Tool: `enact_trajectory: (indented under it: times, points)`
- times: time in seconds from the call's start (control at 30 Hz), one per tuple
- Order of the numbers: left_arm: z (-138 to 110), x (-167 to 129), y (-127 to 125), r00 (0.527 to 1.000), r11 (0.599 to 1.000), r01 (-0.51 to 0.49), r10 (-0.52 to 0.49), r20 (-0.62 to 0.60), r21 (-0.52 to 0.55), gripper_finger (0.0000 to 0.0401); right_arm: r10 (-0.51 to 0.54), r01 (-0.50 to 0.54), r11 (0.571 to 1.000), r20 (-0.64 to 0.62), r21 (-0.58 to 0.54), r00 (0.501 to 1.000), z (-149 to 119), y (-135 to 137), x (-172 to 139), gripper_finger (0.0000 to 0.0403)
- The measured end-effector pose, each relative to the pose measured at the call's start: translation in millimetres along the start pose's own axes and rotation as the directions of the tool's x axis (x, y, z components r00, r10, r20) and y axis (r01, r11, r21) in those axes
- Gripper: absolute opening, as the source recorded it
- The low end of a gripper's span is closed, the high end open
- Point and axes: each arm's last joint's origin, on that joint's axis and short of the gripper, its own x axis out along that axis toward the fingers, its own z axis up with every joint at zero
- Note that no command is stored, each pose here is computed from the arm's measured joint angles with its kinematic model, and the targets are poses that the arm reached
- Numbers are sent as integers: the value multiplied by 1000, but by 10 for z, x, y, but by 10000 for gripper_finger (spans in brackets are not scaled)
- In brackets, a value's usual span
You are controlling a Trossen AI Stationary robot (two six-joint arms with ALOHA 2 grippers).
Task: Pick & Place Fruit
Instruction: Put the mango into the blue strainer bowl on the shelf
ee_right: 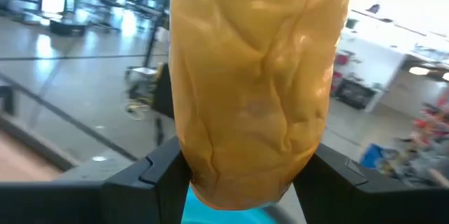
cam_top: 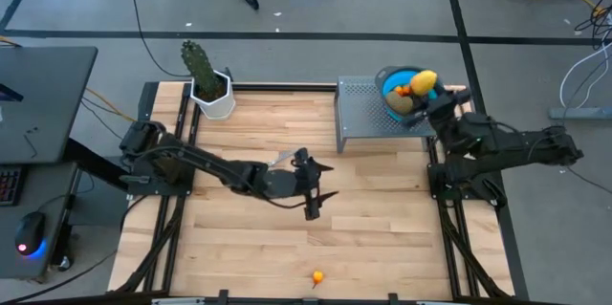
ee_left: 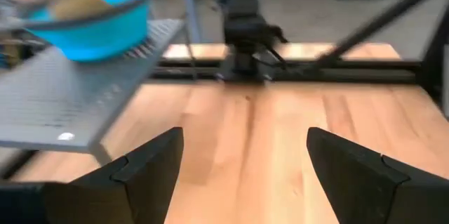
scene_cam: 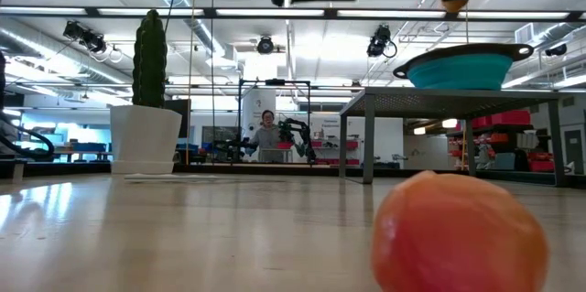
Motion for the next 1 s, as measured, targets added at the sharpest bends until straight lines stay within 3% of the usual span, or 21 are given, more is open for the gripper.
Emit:
enact_trajectory:
  times: [0.17, 0.4, 0.53, 0.67, 0.87, 1.0]
  points:
    - [-54, 38, 59, 996, 997, 68, -69, -65, -22, 309, -77, 73, 992, -44, -103, 996, -64, -82, 106, 217]
    - [-100, 10, 16, 992, 997, 74, -73, -106, 2, 309, -79, 57, 985, -128, -161, 989, -239, -123, 325, 218]
    - [-98, 0, -6, 991, 996, 84, -83, -102, 6, 309, -3, -22, 989, -168, -146, 986, -299, -151, 402, 218]
    - [-102, 0, -5, 991, 996, 85, -82, -106, 20, 309, 114, -135, 989, -278, -57, 954, -281, -237, 465, 219]
    - [-100, 0, -6, 991, 996, 85, -83, -104, 15, 309, 93, -108, 994, -351, -23, 932, -258, -343, 491, 219]
    - [-98, 1, -5, 991, 996, 84, -82, -102, 12, 309, 147, -171, 985, -395, -27, 907, -310, -319, 479, 223]
